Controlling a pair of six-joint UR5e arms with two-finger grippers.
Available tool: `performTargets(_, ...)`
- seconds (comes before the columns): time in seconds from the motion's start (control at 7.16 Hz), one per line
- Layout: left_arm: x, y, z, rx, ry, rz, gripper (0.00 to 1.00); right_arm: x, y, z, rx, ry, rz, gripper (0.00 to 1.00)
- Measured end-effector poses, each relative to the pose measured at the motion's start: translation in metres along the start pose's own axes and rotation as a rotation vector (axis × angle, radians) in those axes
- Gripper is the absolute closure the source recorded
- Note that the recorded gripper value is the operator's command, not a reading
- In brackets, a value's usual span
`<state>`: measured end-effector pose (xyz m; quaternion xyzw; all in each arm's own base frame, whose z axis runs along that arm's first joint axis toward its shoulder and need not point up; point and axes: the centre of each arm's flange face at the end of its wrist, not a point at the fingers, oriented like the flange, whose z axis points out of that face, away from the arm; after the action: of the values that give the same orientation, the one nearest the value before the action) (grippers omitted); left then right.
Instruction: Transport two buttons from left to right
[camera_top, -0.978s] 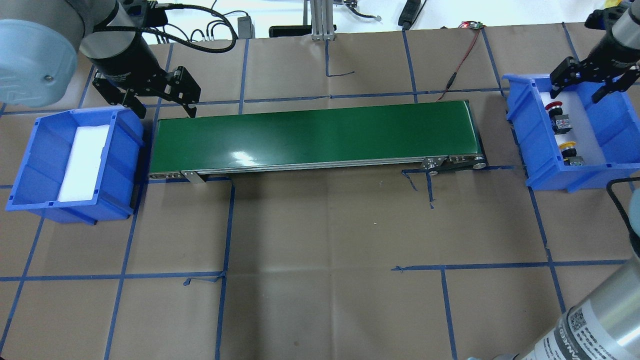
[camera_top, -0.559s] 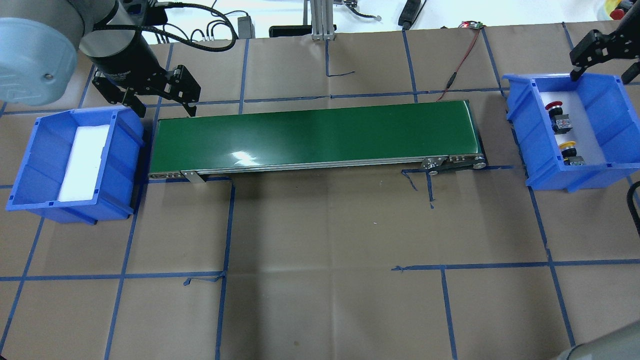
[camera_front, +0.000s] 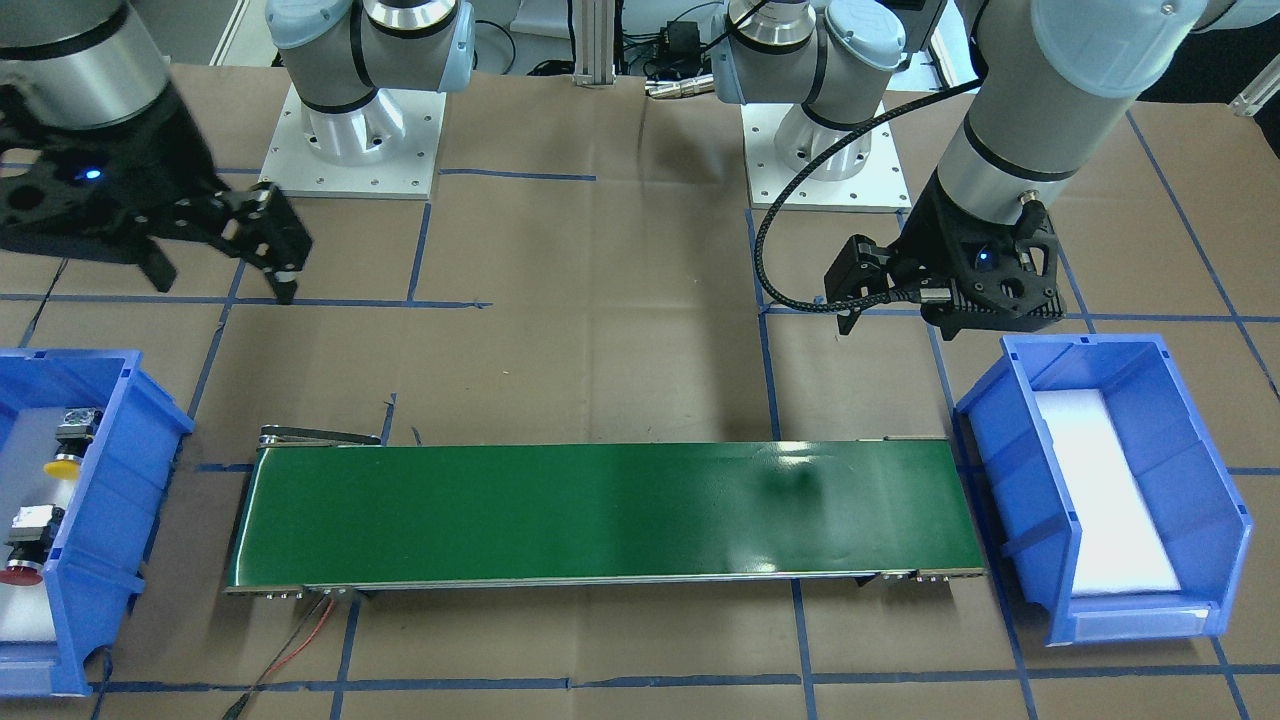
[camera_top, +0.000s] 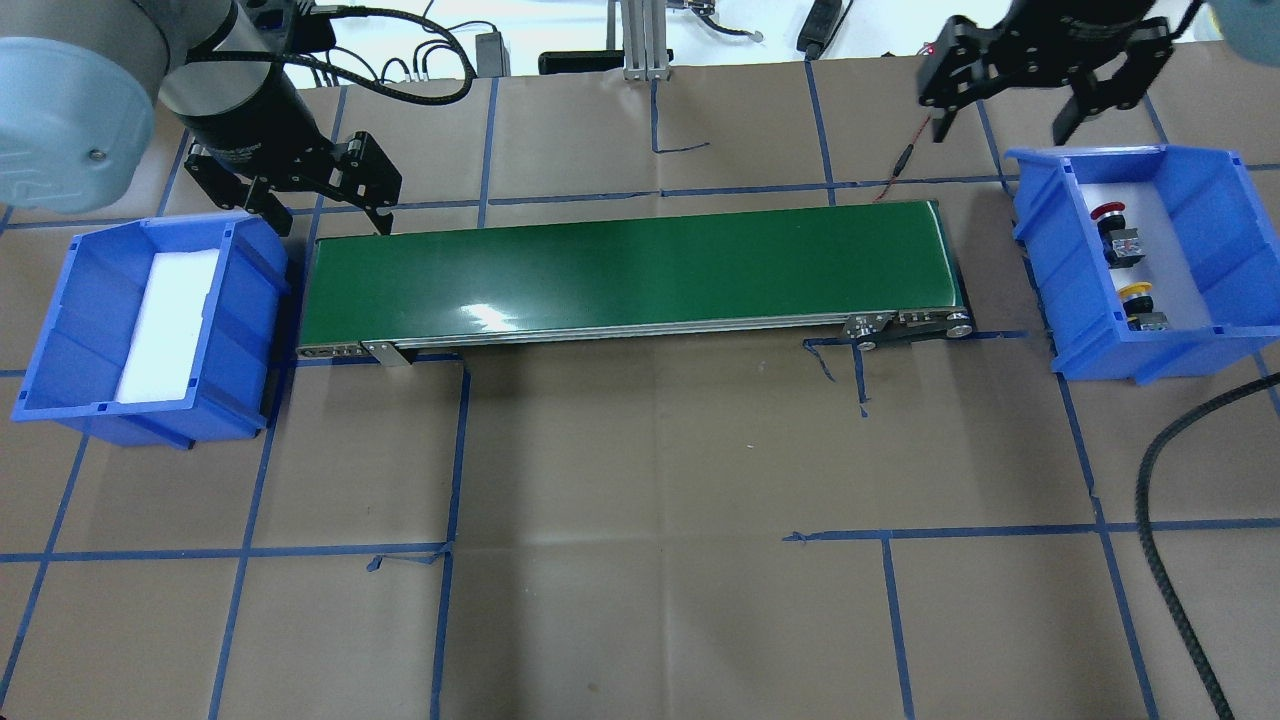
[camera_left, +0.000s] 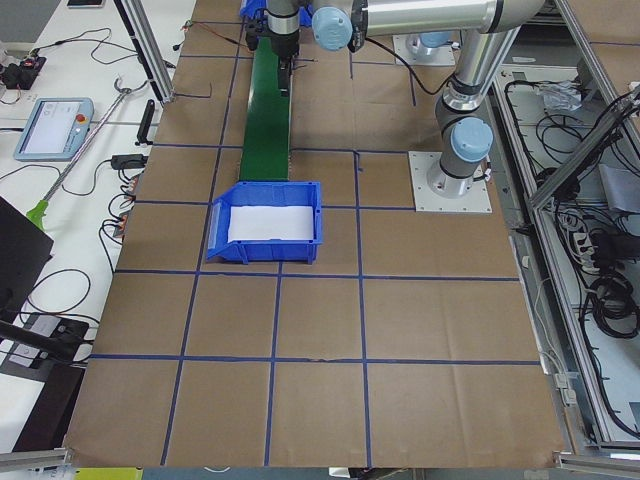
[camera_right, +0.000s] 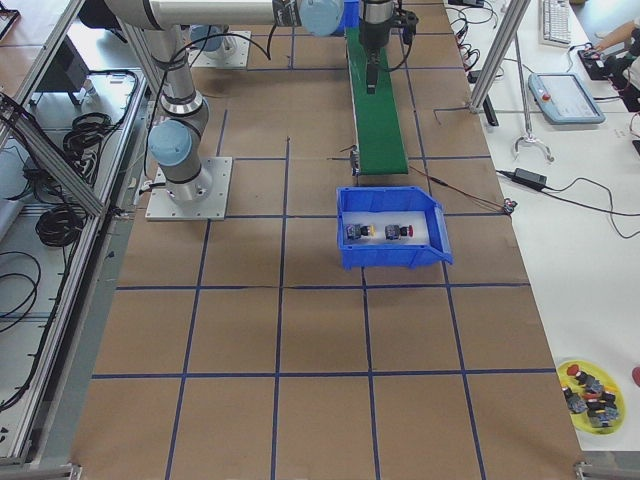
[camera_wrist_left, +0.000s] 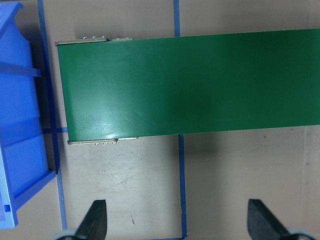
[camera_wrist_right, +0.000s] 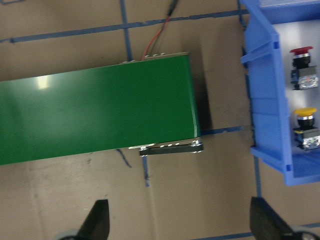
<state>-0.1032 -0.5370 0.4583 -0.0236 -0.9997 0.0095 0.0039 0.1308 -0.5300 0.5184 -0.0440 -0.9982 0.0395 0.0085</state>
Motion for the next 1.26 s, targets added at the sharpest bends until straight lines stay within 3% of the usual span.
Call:
performTargets(0.28, 0.000, 0.000, 0.000, -0.001, -0.001, 0.001, 0.00, -0.036, 0.025, 0.016, -0.037, 0.006, -0.034, 0.01)
performTargets(0.7, 0.000, 0.000, 0.000, 0.000, -0.001, 0.001, 0.00, -0.033, 0.050, 0.026, -0.042, 0.080, -0.045, 0.01)
performTargets(1.26, 0.000, 0.000, 0.000, -0.001, -0.002, 0.001, 0.00, -0.032, 0.062, 0.018, -0.001, 0.058, -0.050, 0.01)
